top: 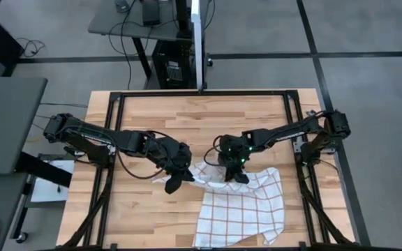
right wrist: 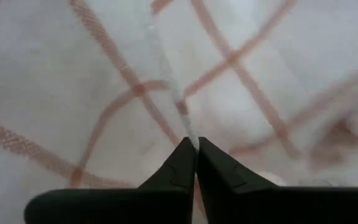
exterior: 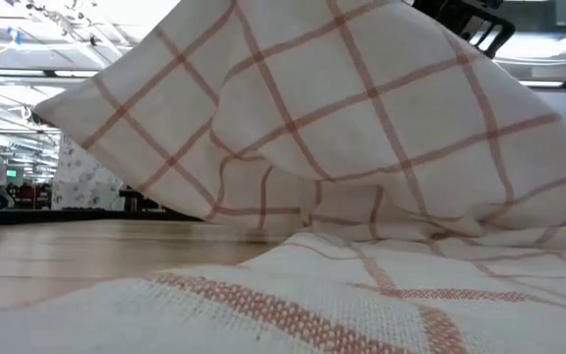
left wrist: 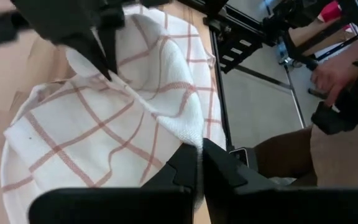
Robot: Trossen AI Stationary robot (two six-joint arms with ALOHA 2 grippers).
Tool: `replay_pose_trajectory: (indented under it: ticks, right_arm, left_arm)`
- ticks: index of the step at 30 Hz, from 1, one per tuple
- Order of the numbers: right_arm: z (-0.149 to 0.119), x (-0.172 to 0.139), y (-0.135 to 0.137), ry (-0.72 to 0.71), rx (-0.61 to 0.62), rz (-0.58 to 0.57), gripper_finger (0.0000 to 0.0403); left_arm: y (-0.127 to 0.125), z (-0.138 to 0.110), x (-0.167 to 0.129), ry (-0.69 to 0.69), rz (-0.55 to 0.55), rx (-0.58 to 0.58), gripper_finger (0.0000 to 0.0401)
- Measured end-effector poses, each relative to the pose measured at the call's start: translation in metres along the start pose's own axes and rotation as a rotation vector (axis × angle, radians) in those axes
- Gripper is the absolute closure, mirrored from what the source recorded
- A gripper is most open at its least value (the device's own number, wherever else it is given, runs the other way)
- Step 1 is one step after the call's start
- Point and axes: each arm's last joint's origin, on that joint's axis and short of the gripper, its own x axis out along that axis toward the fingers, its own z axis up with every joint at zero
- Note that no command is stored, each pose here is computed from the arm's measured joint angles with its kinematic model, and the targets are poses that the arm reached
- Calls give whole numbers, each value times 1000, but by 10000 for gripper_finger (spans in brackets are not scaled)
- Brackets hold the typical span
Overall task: Roll towel
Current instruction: Roll the white towel
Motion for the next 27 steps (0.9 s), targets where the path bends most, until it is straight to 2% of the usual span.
replay_pose_trajectory:
  ticks: [6, 9, 13, 20, 25, 27]
  right_arm:
    - [9, -77, -5, -73, 9, -304, 402]
    - [5, -117, -11, -135, 71, -433, 402]
    - [-10, -154, -21, -173, 177, -533, 402]
    - [-26, -184, -57, -215, 372, -715, 402]
    - [-32, -191, -94, -238, 471, -775, 403]
    - [-33, -191, -107, -256, 501, -787, 403]
  left_arm:
    - [10, 5, -2, -32, 53, 18, 401]
    - [22, 11, -5, -57, 97, 18, 401]
    - [47, 20, -13, -77, 194, 3, 401]
    - [109, 36, -42, -139, 429, -65, 401]
    - [156, 45, -70, -209, 638, -97, 401]
    - [170, 48, -80, -233, 687, -83, 401]
